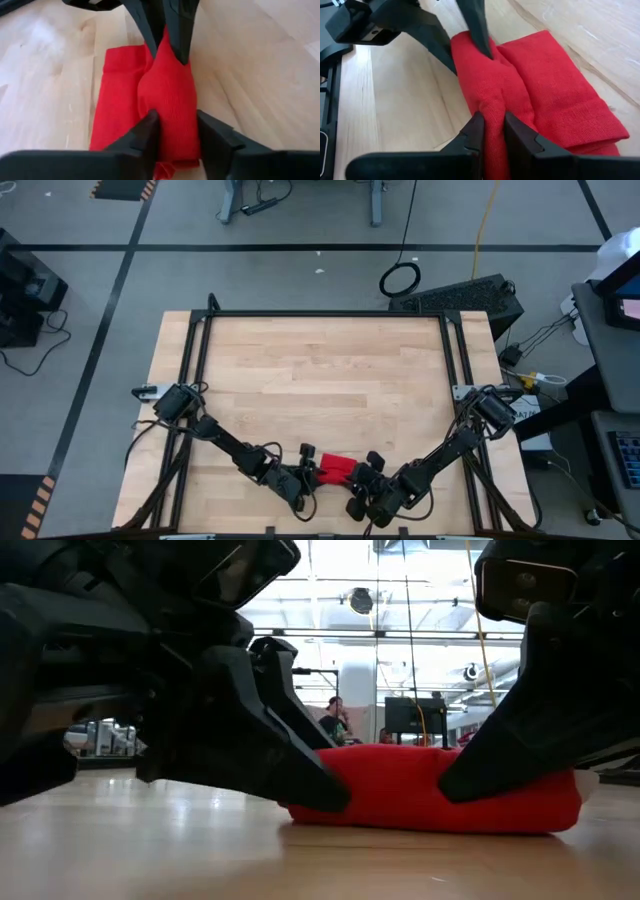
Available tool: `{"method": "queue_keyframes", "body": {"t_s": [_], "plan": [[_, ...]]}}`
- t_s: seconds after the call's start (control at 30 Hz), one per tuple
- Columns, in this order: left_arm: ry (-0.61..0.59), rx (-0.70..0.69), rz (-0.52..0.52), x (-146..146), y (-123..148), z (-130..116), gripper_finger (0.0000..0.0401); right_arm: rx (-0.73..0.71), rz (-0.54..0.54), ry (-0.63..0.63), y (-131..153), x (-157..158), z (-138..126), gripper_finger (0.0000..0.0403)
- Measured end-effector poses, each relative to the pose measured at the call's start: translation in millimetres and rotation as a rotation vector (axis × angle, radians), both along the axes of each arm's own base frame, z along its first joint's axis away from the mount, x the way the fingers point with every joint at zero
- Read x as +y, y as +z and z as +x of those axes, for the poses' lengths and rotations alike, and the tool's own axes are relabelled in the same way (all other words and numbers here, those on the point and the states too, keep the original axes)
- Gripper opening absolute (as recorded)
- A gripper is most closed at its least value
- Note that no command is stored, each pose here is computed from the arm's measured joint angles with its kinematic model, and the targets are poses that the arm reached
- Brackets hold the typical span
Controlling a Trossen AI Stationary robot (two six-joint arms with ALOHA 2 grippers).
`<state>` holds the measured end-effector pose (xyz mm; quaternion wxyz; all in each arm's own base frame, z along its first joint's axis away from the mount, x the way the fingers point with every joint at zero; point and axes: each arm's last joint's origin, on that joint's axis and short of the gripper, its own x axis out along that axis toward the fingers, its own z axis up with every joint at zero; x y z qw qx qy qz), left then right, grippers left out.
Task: Roll napkin
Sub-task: Roll the red napkin
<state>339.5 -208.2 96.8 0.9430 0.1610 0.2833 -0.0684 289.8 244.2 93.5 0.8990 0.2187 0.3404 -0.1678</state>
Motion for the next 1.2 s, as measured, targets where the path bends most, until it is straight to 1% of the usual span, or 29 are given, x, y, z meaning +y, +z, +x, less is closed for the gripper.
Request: {"method": "queue_keyframes", "body": {"t_s": [0.17,0.2,0.3,0.37,0.47,0.63,0.7,0.77,0.83,0.97,1.13,1.2], "plan": [[0.004,0.006,-0.036,3,0,2,0.0049,-0.004,0.010,0.009,3,0,0,0.0043],[0.006,0.013,-0.052,4,0,3,0.0040,-0.003,0.002,0.021,4,1,0,0.0043],[0.019,0.051,-0.139,12,0,8,0.0039,-0.002,-0.051,0.092,6,3,-1,0.0053],[0.027,0.076,-0.215,19,0,12,0.0039,0.006,-0.123,0.177,12,5,-4,0.0074],[0.034,0.112,-0.323,29,0,18,0.0039,0.003,-0.209,0.285,24,10,-11,0.0123],[0.017,0.174,-0.457,39,0,23,0.0045,-0.101,-0.317,0.401,59,21,-22,0.0210],[0.016,0.206,-0.531,43,0,25,0.0047,-0.117,-0.365,0.456,64,27,-28,0.0233],[0.011,0.240,-0.598,47,0,27,0.0048,-0.128,-0.435,0.486,65,33,-36,0.0246],[0.005,0.269,-0.648,51,0,29,0.0049,-0.135,-0.513,0.494,60,39,-42,0.0249],[-0.013,0.318,-0.720,59,0,31,0.0050,-0.094,-0.623,0.510,32,46,-46,0.0240],[-0.036,0.362,-0.778,71,-1,35,0.0051,-0.060,-0.667,0.511,1,47,-40,0.0220],[-0.042,0.377,-0.794,75,-1,36,0.0051,-0.055,-0.679,0.511,-7,46,-37,0.0213]]}}
